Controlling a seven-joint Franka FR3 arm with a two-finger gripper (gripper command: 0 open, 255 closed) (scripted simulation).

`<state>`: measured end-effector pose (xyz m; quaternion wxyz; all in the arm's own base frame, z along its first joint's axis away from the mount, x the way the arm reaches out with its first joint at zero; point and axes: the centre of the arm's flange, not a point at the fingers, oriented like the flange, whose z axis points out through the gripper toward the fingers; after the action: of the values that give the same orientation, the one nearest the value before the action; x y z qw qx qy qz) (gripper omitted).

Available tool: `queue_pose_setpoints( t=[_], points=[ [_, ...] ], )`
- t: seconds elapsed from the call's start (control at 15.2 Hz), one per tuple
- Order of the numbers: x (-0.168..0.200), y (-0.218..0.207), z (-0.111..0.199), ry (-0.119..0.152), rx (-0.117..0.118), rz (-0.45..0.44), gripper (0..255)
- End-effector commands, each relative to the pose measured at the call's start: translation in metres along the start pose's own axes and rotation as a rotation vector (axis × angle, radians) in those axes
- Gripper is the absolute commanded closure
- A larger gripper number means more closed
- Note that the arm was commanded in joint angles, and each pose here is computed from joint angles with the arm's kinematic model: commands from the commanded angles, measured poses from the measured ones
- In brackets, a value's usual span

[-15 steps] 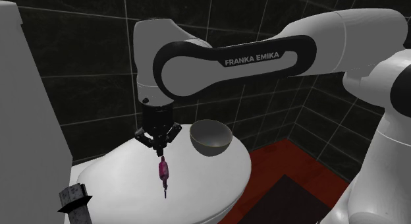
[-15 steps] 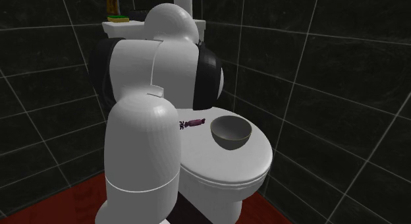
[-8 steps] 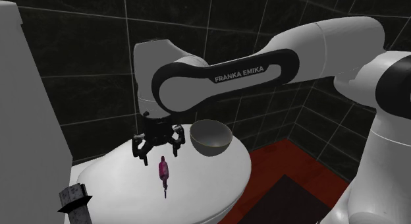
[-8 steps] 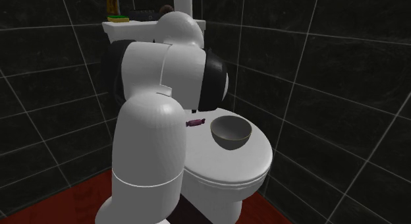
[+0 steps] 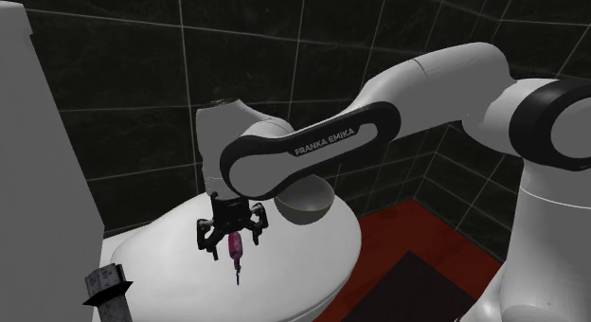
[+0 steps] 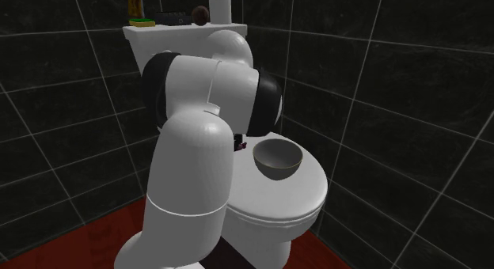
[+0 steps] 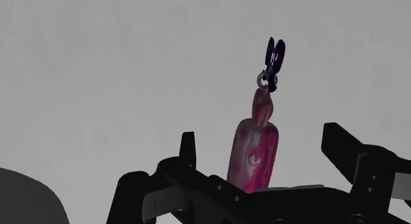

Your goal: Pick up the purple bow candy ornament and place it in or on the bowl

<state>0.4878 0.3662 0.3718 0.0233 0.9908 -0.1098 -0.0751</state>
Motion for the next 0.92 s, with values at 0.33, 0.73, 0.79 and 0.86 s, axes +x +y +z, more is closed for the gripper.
queue_pose_setpoints(
  t=[0.33, 0.73, 0.79, 0.86],
  points=[
    [0.0, 0.0, 0.025, 0.0, 0.0, 0.0, 0],
    [0.0, 0.0, 0.025, 0.0, 0.0, 0.0, 255],
    [0.0, 0.0, 0.025, 0.0, 0.0, 0.0, 255],
    [0.0, 0.0, 0.024, 0.0, 0.0, 0.0, 255]
  ],
)
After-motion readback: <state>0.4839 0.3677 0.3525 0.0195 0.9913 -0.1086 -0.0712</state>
